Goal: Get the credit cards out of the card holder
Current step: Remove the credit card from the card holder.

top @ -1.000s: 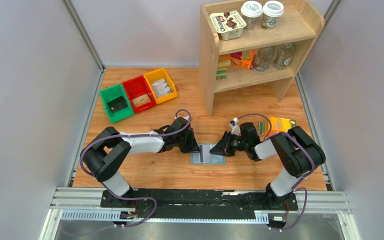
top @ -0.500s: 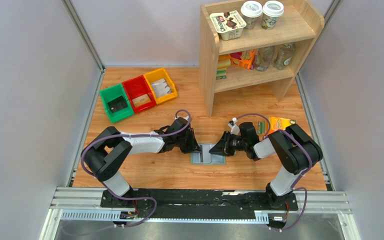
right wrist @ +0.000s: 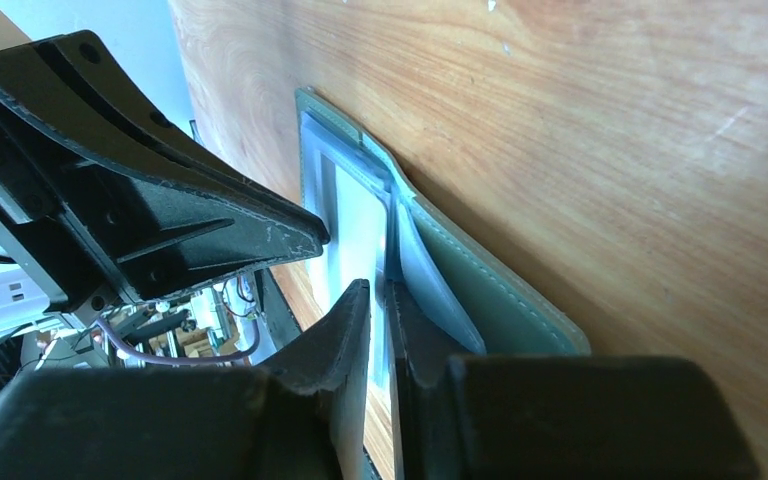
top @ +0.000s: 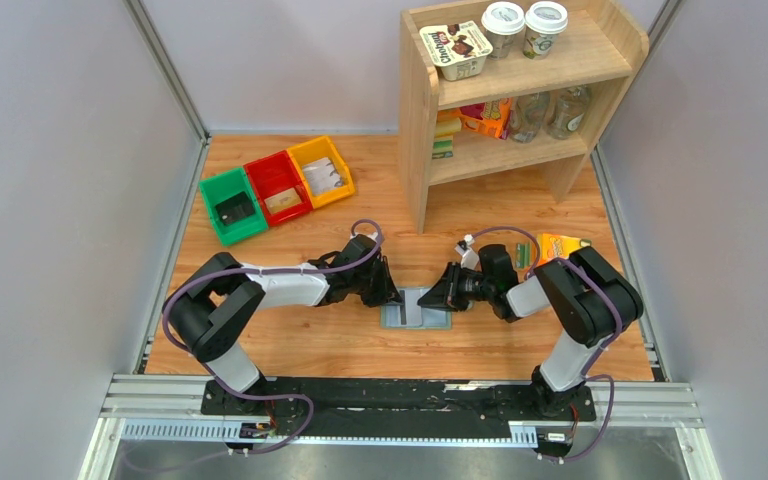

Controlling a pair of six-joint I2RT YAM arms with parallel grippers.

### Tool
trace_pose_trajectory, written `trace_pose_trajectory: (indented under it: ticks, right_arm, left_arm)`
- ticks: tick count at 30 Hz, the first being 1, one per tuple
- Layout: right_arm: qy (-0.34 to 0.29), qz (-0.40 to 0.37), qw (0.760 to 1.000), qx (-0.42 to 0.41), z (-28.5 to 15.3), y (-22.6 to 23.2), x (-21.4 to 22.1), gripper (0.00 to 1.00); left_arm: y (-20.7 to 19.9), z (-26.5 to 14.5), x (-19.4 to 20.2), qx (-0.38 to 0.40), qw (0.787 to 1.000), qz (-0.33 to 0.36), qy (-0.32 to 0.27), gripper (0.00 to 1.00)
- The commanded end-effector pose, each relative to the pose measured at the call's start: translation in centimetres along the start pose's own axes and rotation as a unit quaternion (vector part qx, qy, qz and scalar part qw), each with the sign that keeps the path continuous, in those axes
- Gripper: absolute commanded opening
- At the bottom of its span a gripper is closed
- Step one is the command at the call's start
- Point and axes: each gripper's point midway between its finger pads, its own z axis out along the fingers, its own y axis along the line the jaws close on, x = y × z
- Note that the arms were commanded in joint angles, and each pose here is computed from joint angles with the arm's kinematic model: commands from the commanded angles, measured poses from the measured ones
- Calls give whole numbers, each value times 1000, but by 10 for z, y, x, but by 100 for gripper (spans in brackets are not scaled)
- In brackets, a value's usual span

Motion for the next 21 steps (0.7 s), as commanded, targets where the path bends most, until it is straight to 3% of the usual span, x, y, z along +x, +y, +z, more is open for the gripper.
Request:
trace_pose_trajectory:
  ticks: [1,9,21]
  right_arm:
    - [-5,-20,999,-28,3,11,-3,16]
    - [-4,-24,999,-26,2,10,-1,0]
    - [-23,-59,998,11,-16,11,-11,0]
  left_arm:
    - [41,6,24,-67,997,-4,34,0]
    - [42,5,23,-70,997,-5,31,0]
    - [47,-1,21,-78,997,-4,22,0]
